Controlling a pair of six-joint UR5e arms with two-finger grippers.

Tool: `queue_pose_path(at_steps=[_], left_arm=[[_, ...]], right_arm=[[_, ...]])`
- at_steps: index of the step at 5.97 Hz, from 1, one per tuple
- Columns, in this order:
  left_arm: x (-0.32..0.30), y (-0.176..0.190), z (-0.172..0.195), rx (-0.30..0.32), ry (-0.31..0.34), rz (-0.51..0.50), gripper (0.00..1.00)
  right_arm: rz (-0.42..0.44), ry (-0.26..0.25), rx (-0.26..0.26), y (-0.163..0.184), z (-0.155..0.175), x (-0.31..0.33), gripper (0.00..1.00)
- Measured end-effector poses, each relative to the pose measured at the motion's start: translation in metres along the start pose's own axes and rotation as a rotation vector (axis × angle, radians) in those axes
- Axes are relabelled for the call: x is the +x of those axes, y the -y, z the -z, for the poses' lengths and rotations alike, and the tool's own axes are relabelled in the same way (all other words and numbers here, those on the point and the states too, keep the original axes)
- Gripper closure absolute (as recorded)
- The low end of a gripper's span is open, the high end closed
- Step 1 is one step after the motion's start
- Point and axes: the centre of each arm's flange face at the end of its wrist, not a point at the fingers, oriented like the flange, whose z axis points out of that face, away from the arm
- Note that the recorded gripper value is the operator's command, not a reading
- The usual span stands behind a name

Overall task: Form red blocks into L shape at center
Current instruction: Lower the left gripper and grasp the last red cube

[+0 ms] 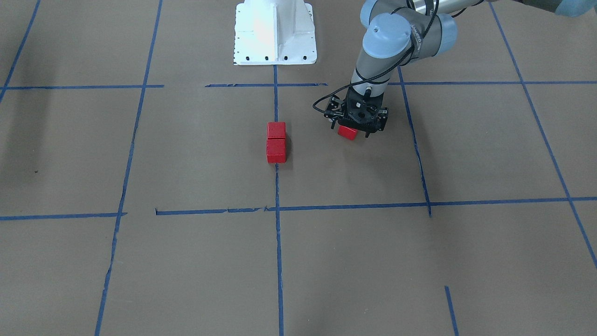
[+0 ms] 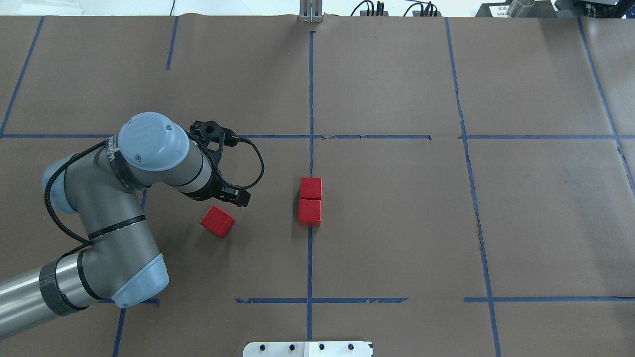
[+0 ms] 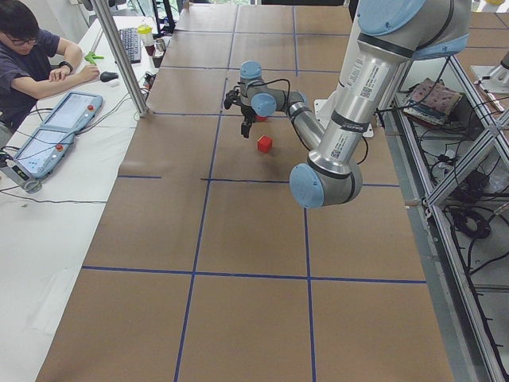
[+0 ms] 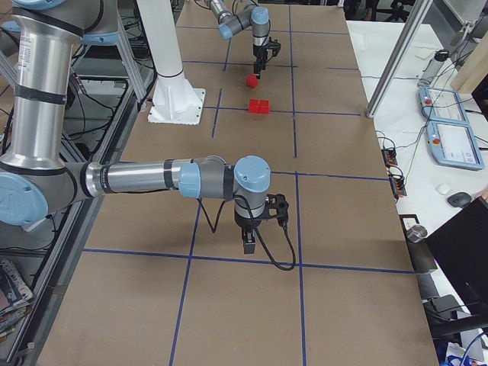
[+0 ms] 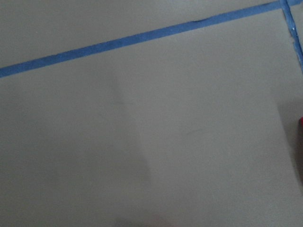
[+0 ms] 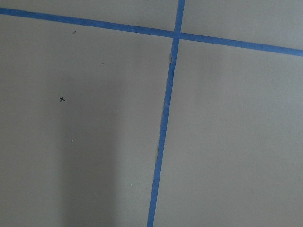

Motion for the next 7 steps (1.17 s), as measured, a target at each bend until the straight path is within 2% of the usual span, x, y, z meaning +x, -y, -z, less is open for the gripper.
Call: queue_pose_path(at_steps=[5, 6, 7], left_arm=[[0.012, -0.030, -0.024, -0.049, 0.008, -0.029, 0.00], [0.015, -0.035, -0.028, -0.058, 0.008, -0.035, 0.06], [0.016, -0.038, -0.033, -0.067, 0.011, -0.038, 0.17]], right_arm=[[-0.001, -0.001, -0.001, 0.000, 0.000, 0.000, 0.00], [-0.001, -0.001, -0.001, 0.000, 0.000, 0.000, 0.00], [-0.002, -0.002, -0.002, 0.000, 0.000, 0.001, 0.00]])
